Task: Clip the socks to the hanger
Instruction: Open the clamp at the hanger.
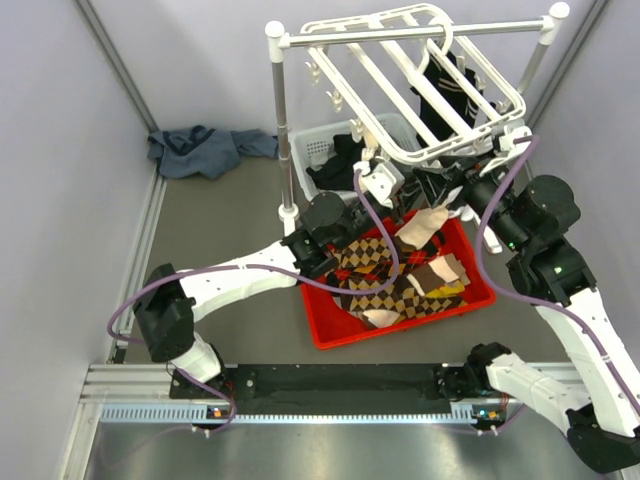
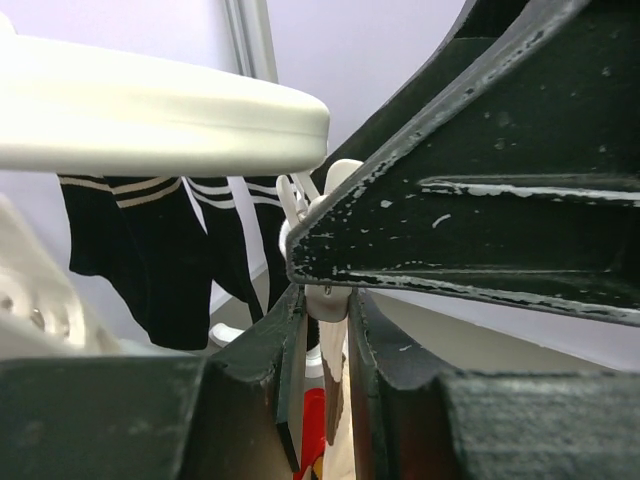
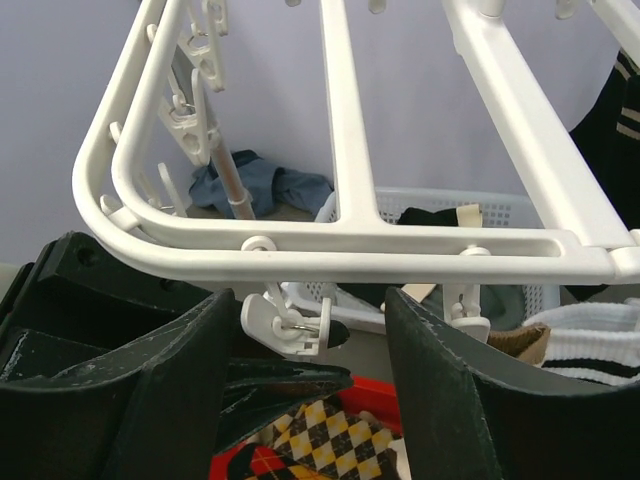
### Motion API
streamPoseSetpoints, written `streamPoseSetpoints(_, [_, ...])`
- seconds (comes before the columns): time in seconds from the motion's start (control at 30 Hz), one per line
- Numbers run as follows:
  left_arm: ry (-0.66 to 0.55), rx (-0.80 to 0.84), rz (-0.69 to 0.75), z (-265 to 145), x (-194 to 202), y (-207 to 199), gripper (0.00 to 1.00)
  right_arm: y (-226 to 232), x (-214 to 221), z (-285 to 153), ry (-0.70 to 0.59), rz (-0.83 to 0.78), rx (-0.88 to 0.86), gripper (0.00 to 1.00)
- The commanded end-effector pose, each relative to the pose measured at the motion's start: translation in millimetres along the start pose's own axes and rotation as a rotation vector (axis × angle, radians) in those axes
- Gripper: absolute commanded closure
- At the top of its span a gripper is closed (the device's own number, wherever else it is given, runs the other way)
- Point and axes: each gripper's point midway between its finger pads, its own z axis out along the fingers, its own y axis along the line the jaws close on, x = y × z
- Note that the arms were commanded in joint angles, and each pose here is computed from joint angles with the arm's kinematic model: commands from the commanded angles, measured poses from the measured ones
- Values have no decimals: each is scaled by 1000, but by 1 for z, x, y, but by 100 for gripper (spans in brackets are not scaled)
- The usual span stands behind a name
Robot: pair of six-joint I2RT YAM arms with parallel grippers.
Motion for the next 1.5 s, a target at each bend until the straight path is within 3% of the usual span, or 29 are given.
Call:
streamPoseSetpoints(0.0, [-40,-22,-18,4,-27,-1,100,8,-33,-3,-91,-26,-31,41])
streamPoseSetpoints(0.17, [-20,-26,-16,5,-24,-5,100,6,-30,-2,-83,-25,-24,51])
streamPoseSetpoints(0.33, [-1,-27,-13,3,-20,-5,98,4,-30,-5,-85,-21,-9,76])
streamPoseSetpoints(0.43, [11,-38,-14,1,-16,-3,89,2,-29,-6,-86,-13,5,88])
streamPoseSetpoints(0.53, [23,-49,-15,-3,-14,-1,75,0,-26,-7,-82,-5,16,96])
streamPoseSetpoints(0.57, [32,-53,-14,-6,-12,0,66,0,-25,-7,-79,0,17,98])
streamPoseSetpoints(0.7, [74,-66,-10,-21,-10,3,48,-2,-23,-7,-76,0,25,98])
streamPoseSetpoints(0.83, [185,-74,-8,-44,12,4,37,-5,-20,-6,-72,-7,37,98])
streamPoseSetpoints(1.0, [392,-74,-52,-84,62,-10,34,-10,-14,-2,-60,-20,58,98])
streamPoseSetpoints(1.17, [575,-39,-101,-108,112,-50,32,-18,-7,0,-39,-38,90,98])
streamPoseSetpoints(1.4, [765,36,-143,-99,186,-101,36,-26,5,4,-5,-54,124,98])
streamPoseSetpoints(1.47, [758,47,-174,-80,186,-110,37,-27,6,4,-3,-58,126,98])
